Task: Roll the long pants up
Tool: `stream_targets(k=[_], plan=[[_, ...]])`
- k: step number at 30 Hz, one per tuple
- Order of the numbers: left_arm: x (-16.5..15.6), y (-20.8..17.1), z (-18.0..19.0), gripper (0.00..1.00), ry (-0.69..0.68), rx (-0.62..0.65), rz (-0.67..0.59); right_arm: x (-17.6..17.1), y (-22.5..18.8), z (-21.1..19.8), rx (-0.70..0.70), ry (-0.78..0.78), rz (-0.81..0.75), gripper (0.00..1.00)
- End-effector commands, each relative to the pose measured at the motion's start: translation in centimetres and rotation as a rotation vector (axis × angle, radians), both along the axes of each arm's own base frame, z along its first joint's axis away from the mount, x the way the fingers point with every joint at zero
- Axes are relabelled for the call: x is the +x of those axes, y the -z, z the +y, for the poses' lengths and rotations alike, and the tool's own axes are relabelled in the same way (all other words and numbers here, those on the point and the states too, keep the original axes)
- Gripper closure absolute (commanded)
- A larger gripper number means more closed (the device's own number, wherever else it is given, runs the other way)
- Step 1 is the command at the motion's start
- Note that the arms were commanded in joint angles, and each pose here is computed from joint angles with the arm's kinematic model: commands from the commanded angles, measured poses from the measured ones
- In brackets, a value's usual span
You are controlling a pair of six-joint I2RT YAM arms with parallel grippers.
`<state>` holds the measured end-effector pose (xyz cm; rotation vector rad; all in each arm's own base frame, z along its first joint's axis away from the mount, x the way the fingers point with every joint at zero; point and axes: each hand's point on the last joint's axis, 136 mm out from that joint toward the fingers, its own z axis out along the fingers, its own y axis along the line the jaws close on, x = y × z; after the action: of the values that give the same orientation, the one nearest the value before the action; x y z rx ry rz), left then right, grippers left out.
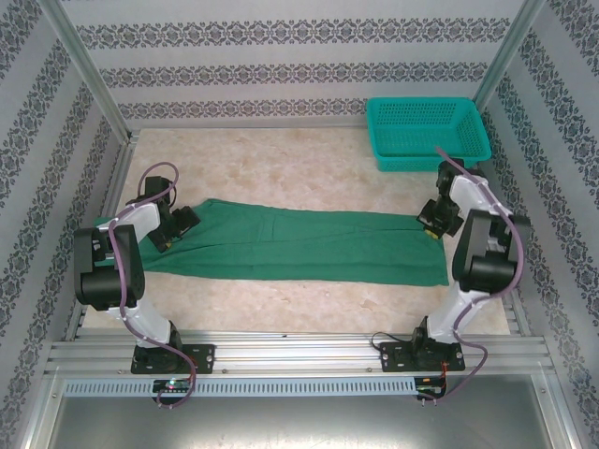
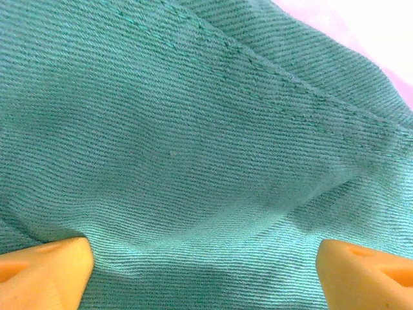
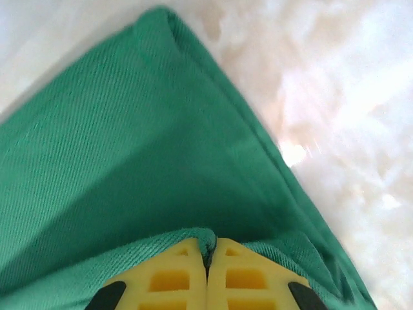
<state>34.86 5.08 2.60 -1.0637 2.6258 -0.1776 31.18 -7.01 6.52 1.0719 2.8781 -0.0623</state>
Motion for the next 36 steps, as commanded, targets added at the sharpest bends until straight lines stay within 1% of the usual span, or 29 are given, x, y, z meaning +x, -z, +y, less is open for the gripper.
stream_targets(k=[1,5,8,12,13,15,16,17,18,19,21,22,25,28,30,33,36], plan=[[-0.9,1.4,-0.4,0.09,0.01,-0.025,0.058,-5.0,-1.5,2.7,-0.022,-0.061,0.071,1.0],[-0.7,1.1,-0.5,0.09,0.016,-0.022,0.045,-10.5,-1.3,6.5,-0.007,-0.1,0.136,1.0],[-0.8,1.0,-0.7,0.1,0.023,-0.025,0.043,-14.1,-1.3,8.1,0.005,-0.103,0.172,1.0],[-1.0,0.9,-0.8,0.1,0.027,-0.022,0.04,-18.7,-2.2,8.2,-0.032,-0.12,0.213,1.0],[-1.0,0.9,-0.8,0.1,0.028,-0.02,0.038,-19.0,-2.3,9.0,0.01,-0.147,0.178,1.0],[-1.0,0.6,-0.8,0.1,0.028,-0.019,0.033,-19.8,-2.9,9.4,0.03,-0.102,0.145,1.0],[-0.8,0.4,-0.8,0.1,0.029,-0.021,0.026,-19.9,-3.1,9.5,0.027,-0.108,0.134,0.96],[-0.7,0.3,-0.8,0.1,0.027,-0.021,0.018,-19.7,-3.4,9.3,0.016,-0.117,0.133,0.75],[-0.7,0.2,-0.8,0.1,0.028,-0.021,0.013,-19.5,-3.7,8.7,-0.02,-0.109,0.139,0.5],[-0.7,0.1,-0.9,0.1,0.03,-0.023,0.008,-18.9,-4.2,8.3,-0.052,-0.123,0.139,0.48],[-0.8,0.1,-1.0,0.1,0.029,-0.029,0.004,-17.5,-5.0,7.2,-0.121,-0.127,0.118,0.24],[-0.8,0.2,-1.0,0.1,0.028,-0.03,0.001,-16.5,-5.2,6.7,-0.14,-0.12,0.093,0.19],[-0.8,0.1,-0.9,0.1,0.025,-0.025,0.003,-14.1,-4.9,5.7,-0.093,-0.04,0.027,0.17],[-0.2,-0.3,-0.8,0.1,0.027,-0.021,-0.005,-12.1,-4.0,4.0,-0.072,0.02,0.004,0.2],[0.1,-0.4,-0.6,0.1,0.028,-0.015,-0.005,-11.2,-3.4,2.8,-0.076,0.019,0.053,0.27],[0.4,-0.1,-0.6,0.1,0.031,-0.017,-0.002,-10.6,-2.2,1.5,-0.082,-0.001,0.147,0.27],[0.3,0.5,-0.6,0.1,0.027,-0.016,0.008,-10.3,-1.2,0.8,-0.083,0.0,0.18,0.26]])
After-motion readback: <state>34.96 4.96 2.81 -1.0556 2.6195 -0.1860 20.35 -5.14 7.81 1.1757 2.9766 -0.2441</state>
